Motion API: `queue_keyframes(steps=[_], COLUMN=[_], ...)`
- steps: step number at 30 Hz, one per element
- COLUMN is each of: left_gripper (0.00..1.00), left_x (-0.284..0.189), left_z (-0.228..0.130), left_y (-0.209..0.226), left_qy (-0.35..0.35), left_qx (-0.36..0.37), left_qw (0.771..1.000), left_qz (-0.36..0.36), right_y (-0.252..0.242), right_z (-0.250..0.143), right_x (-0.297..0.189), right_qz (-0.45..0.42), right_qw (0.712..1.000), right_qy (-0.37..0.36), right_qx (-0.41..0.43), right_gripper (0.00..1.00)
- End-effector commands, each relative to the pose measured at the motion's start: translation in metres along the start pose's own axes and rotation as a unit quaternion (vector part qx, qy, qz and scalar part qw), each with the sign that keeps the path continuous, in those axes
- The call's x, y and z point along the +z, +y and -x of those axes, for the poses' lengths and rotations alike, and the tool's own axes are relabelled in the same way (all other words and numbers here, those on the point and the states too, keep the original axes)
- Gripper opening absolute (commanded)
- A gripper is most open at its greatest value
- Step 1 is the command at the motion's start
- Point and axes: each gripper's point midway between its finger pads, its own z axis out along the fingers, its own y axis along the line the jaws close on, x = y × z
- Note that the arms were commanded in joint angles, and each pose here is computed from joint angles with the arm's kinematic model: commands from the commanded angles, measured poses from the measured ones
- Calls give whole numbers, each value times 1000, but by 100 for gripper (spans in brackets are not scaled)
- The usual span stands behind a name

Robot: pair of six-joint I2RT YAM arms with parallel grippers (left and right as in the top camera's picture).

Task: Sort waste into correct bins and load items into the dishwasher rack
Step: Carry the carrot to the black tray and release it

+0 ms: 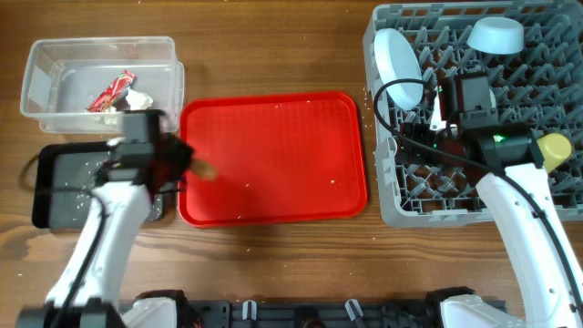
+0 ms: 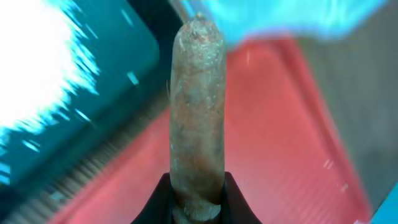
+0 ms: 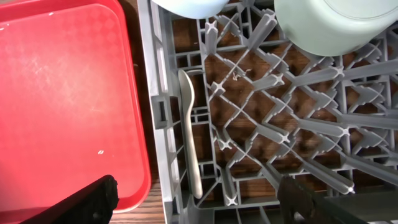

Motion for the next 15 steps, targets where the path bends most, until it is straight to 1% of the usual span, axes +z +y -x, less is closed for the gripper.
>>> queue_keyframes(steps=[1, 4, 5, 6, 8, 10, 11, 13, 14, 15], left_gripper=[4, 4, 4, 6, 7, 11, 17, 20, 26, 37], left_x=[-21, -22, -18, -13, 3, 19, 26, 33, 33, 33], left_z=[57, 91, 99, 103, 105, 104, 103, 101, 101, 102], left_y=[30, 78, 96, 110, 136, 153, 161, 168, 168, 167], left_qy=[-72, -118, -124, -121, -104, -89, -81, -73, -73, -74], left_qx=[-49, -110, -130, -145, -173, -190, -196, -202, -202, -201], left_qw=[996, 984, 978, 975, 968, 963, 961, 958, 958, 959], left_qz=[15, 78, 103, 119, 150, 171, 180, 189, 188, 187], right_y=[1, 1, 1, 1, 1, 1, 1, 1, 1, 1], right_z=[0, 0, 0, 0, 0, 0, 0, 0, 0, 0], right_x=[3, 3, 3, 3, 3, 3, 3, 3, 3, 3], right_qz=[3, 3, 3, 3, 3, 3, 3, 3, 3, 3], right_qw=[1000, 1000, 1000, 1000, 1000, 1000, 1000, 1000, 1000, 1000], right_qy=[5, 5, 5, 5, 5, 5, 5, 5, 5, 5], right_qx=[5, 5, 5, 6, 5, 6, 6, 6, 5, 6], right_gripper=[85, 85, 85, 85, 85, 85, 85, 85, 85, 85])
